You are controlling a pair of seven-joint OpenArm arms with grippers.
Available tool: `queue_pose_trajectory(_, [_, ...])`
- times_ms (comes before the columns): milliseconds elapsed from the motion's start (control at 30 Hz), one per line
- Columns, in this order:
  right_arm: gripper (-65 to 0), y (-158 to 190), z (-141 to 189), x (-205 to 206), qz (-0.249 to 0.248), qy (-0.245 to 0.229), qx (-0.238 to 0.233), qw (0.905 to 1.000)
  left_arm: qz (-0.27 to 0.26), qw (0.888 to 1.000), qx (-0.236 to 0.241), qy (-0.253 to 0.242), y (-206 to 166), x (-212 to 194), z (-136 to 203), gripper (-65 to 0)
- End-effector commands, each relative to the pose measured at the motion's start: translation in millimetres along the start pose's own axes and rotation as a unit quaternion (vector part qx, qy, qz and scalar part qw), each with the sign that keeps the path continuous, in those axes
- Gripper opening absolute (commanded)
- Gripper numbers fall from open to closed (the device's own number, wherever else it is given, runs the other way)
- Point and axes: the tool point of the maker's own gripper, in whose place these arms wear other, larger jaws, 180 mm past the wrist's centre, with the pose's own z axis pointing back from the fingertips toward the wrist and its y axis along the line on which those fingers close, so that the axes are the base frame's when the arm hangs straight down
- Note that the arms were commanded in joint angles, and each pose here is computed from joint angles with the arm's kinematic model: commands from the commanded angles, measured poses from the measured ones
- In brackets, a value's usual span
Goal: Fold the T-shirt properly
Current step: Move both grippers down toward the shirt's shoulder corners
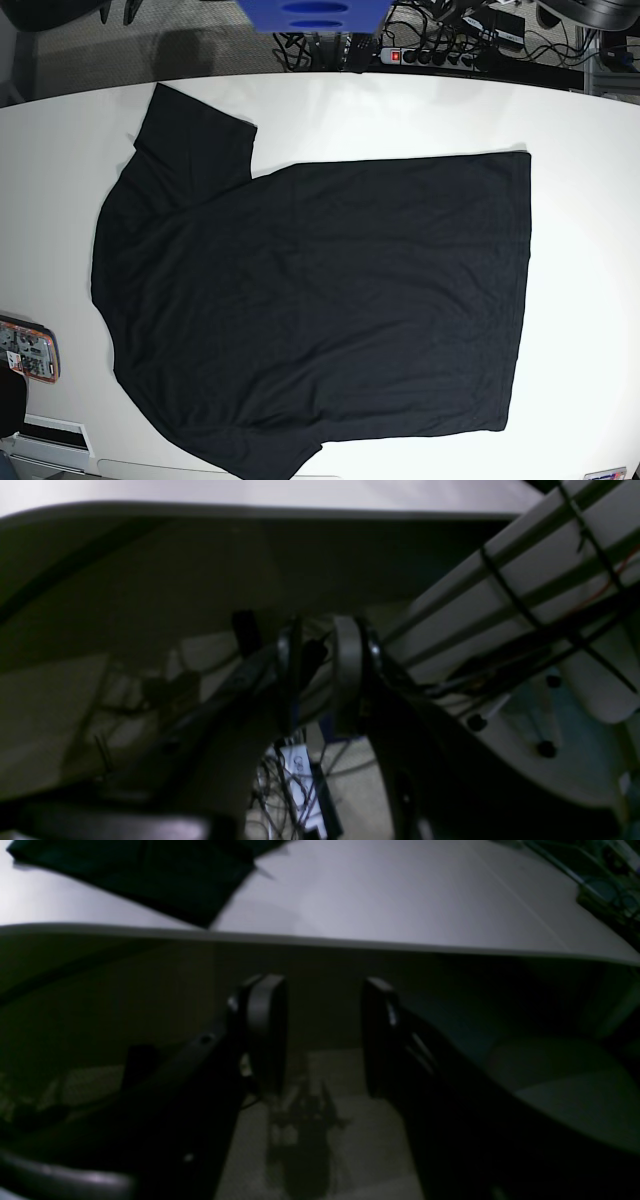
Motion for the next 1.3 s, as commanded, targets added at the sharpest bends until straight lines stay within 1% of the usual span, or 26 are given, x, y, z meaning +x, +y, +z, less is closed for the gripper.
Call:
queue_pose_trajectory(0, [-42.1, -7, 9, 6, 0.006, -0.006, -0.002, 1.0000, -0.004, 1.000, -0.004, -0.027, 3, 13, -7, -54.1])
queue_pose_trajectory(67, [-42.1, -7, 6, 5, 0.005, -0.008, -0.003, 1.0000, -0.010, 0.999, -0.004, -0.045, 8, 21, -19, -54.1])
queue_pose_trajectory(167, [-42.1, -2, -9, 8, -0.001, -0.028, -0.005, 0.9996, -0.018, 0.997, -0.009, -0.068, 11, 34, -32, -54.1])
queue_pose_trajectory(267, [-42.1, -1, -12, 9, -0.003, -0.032, -0.006, 0.9995, -0.030, 0.994, 0.004, -0.101, 17, 52, -39, -54.2])
queue_pose_trajectory(333, [-42.1, 0, -14, 12, -0.003, -0.038, -0.005, 0.9993, -0.039, 0.989, 0.024, -0.138, 24, 74, -45, -54.2])
queue_pose_trajectory(400, [-42.1, 0, -17, 16, -0.003, -0.045, -0.003, 0.9990, -0.050, 0.981, 0.048, -0.179, 32, 97, -48, -54.2])
queue_pose_trajectory(500, [-42.1, 3, -26, 29, -0.003, -0.071, 0.001, 0.9975, -0.067, 0.969, 0.077, -0.223, 42, 125, -46, -54.2])
queue_pose_trajectory(600, [-41.9, 11, -37, 49, -0.010, -0.105, 0.012, 0.9943, -0.079, 0.961, 0.091, -0.249, 46, 142, -44, -54.2])
queue_pose_trajectory(667, [-41.9, 17, -44, 62, -0.015, -0.128, 0.020, 0.9915, -0.086, 0.959, 0.098, -0.253, 48, 148, -38, -54.2])
queue_pose_trajectory(733, [-41.9, 22, -51, 70, -0.018, -0.136, 0.026, 0.9901, -0.103, 0.955, 0.094, -0.262, 46, 159, -37, -54.2])
queue_pose_trajectory(767, [-41.9, 23, -55, 74, -0.018, -0.138, 0.029, 0.9899, -0.114, 0.955, 0.090, -0.260, 45, 161, -37, -54.2])
queue_pose_trajectory(833, [-41.9, 29, -68, 78, -0.018, -0.122, 0.039, 0.9916, -0.139, 0.951, 0.094, -0.259, 43, 164, -34, -54.2])
queue_pose_trajectory(900, [-41.9, 36, -80, 80, -0.019, -0.099, 0.050, 0.9936, -0.159, 0.946, 0.111, -0.259, 45, 165, -34, -54.2])
queue_pose_trajectory(933, [-41.9, 41, -87, 84, -0.020, -0.094, 0.056, 0.9938, -0.169, 0.943, 0.123, -0.261, 48, 167, -37, -54.2])
queue_pose_trajectory(1000, [-41.9, 49, -97, 91, -0.022, -0.079, 0.068, 0.9943, -0.184, 0.939, 0.141, -0.255, 50, 168, -45, -54.2])
queue_pose_trajectory(1067, [-41.9, 65, -109, 99, -0.026, -0.059, 0.087, 0.9941, -0.209, 0.940, 0.156, -0.220, 51, 165, -54, -54.2])
queue_pose_trajectory(1100, [-41.9, 71, -115, 107, -0.022, -0.055, 0.102, 0.9930, -0.222, 0.942, 0.162, -0.193, 50, 162, -60, -54.2])
queue_pose_trajectory(1167, [-42.0, 80, -126, 119, -0.005, -0.042, 0.134, 0.9901, -0.257, 0.940, 0.173, -0.146, 47, 162, -68, -54.2])
queue_pose_trajectory(1233, [-42.1, 87, -134, 126, 0.016, -0.023, 0.164, 0.9861, -0.300, 0.931, 0.183, -0.098, 44, 159, -73, -54.2])
queue_pose_trajectory(1267, [-42.1, 89, -137, 127, 0.029, -0.011, 0.176, 0.9838, -0.325, 0.923, 0.192, -0.076, 45, 159, -72, -54.2])
